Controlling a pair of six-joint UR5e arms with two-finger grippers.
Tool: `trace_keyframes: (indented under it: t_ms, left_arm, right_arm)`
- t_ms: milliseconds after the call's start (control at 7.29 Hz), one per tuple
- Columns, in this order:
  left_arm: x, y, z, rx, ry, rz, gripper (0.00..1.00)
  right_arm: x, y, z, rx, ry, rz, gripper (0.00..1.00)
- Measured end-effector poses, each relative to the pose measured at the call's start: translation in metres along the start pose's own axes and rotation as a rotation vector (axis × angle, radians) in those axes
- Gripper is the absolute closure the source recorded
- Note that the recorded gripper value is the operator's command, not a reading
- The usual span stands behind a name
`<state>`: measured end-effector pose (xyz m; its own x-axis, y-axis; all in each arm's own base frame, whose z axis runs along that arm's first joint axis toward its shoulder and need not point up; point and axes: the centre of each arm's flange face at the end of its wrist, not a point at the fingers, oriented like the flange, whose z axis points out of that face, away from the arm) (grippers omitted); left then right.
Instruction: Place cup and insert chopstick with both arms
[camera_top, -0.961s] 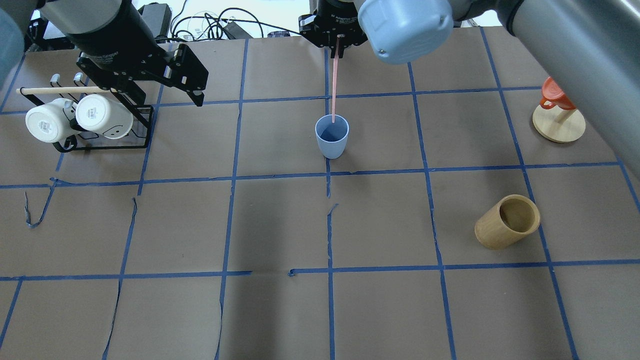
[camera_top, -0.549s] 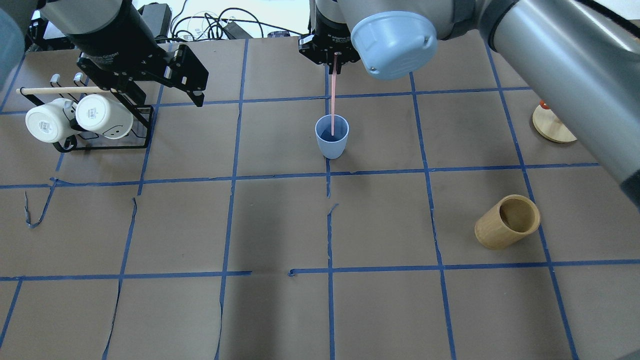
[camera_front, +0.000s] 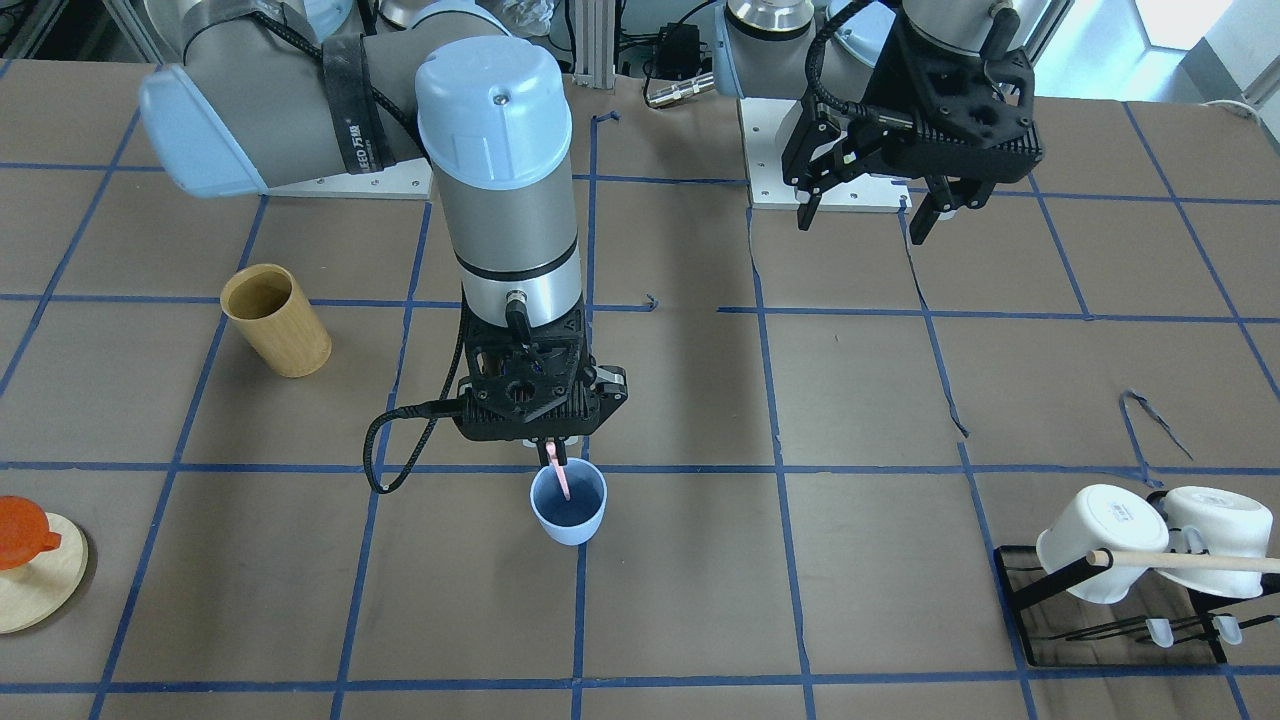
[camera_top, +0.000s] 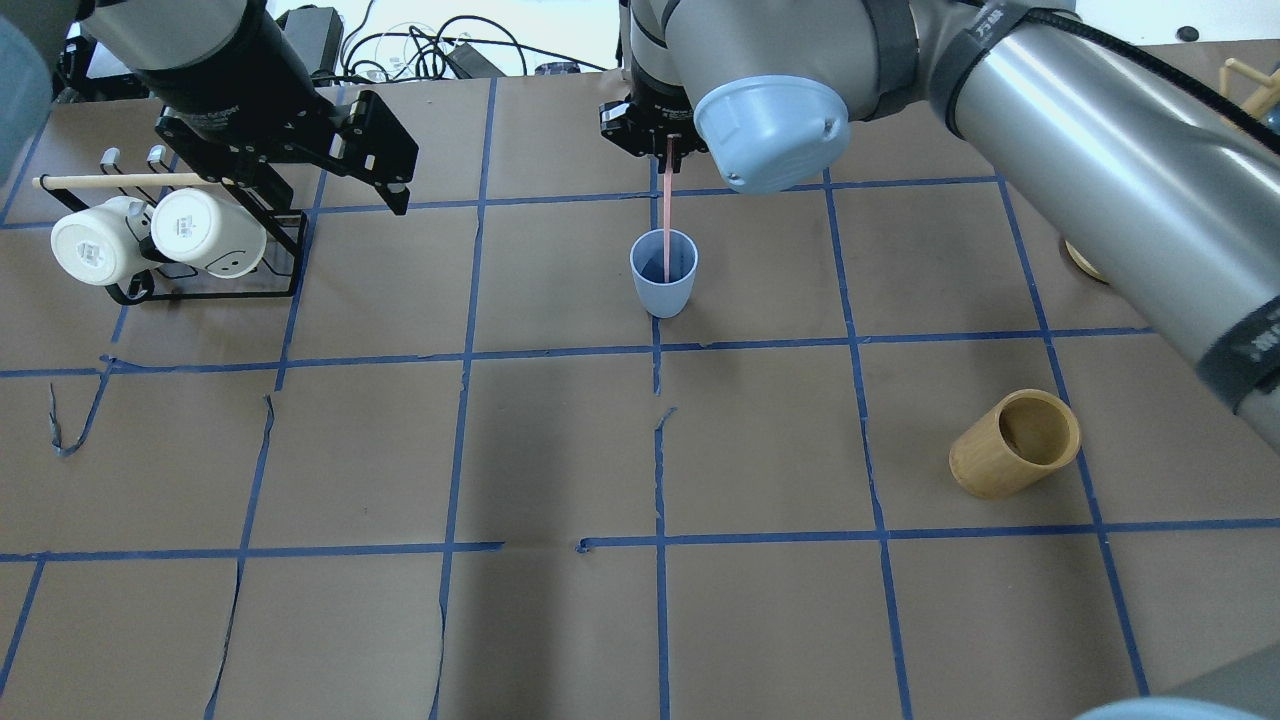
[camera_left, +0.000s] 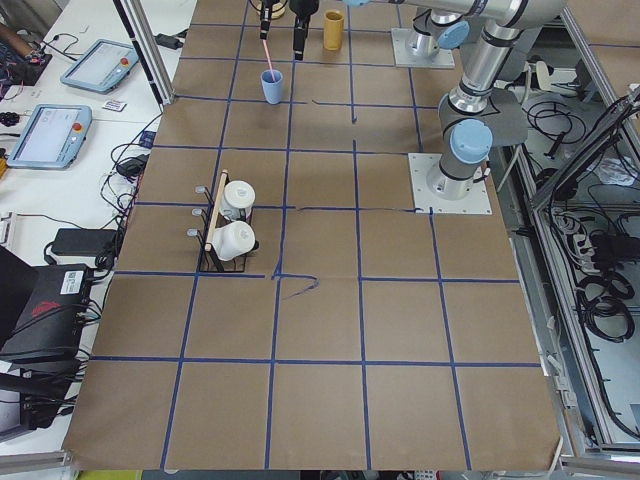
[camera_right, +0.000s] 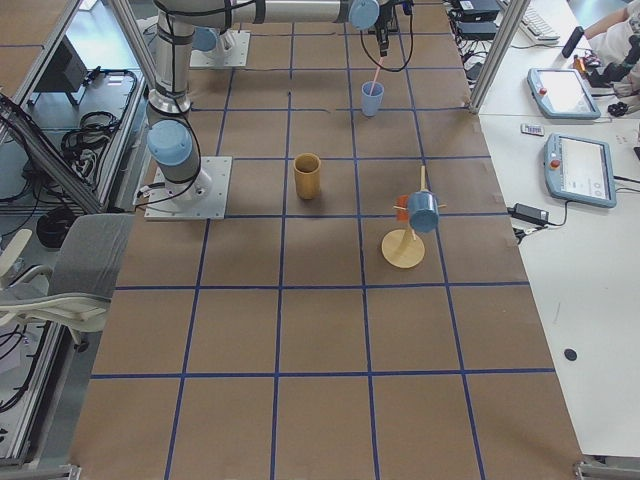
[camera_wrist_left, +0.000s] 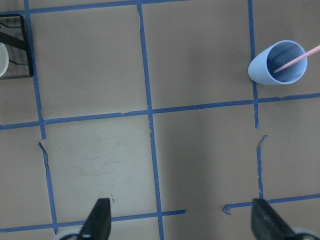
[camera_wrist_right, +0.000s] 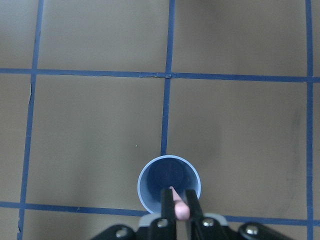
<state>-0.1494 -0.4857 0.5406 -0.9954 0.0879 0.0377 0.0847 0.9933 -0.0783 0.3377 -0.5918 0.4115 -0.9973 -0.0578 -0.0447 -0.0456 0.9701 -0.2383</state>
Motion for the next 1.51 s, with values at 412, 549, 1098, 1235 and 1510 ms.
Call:
trace_keyframes:
  t_ms: [412, 549, 1098, 1235, 1510]
  left_arm:
    - [0.000, 0.000, 0.000, -0.001, -0.001, 0.001, 0.00]
    - [0.000, 0.000, 0.001, -0.001, -0.001, 0.001, 0.00]
    - [0.000, 0.000, 0.001, -0.002, 0.000, 0.000, 0.00]
    - [0.000, 0.000, 0.001, -0.003, 0.000, 0.000, 0.00]
    - [0.000, 0.001, 0.002, -0.003, -0.001, 0.001, 0.00]
  right_arm:
    - [0.001, 0.004, 0.011, 0.021, -0.001, 0.005, 0.27]
    - [-0.001, 0.005, 0.004, 0.030, -0.006, 0.008, 0.24]
    - [0.022, 0.005, -0.083, -0.012, 0.017, -0.043, 0.25]
    - [0.057, 0.009, -0.106, -0.068, 0.053, -0.082, 0.25]
    - [0.136, 0.022, -0.130, -0.209, 0.104, -0.073, 0.23]
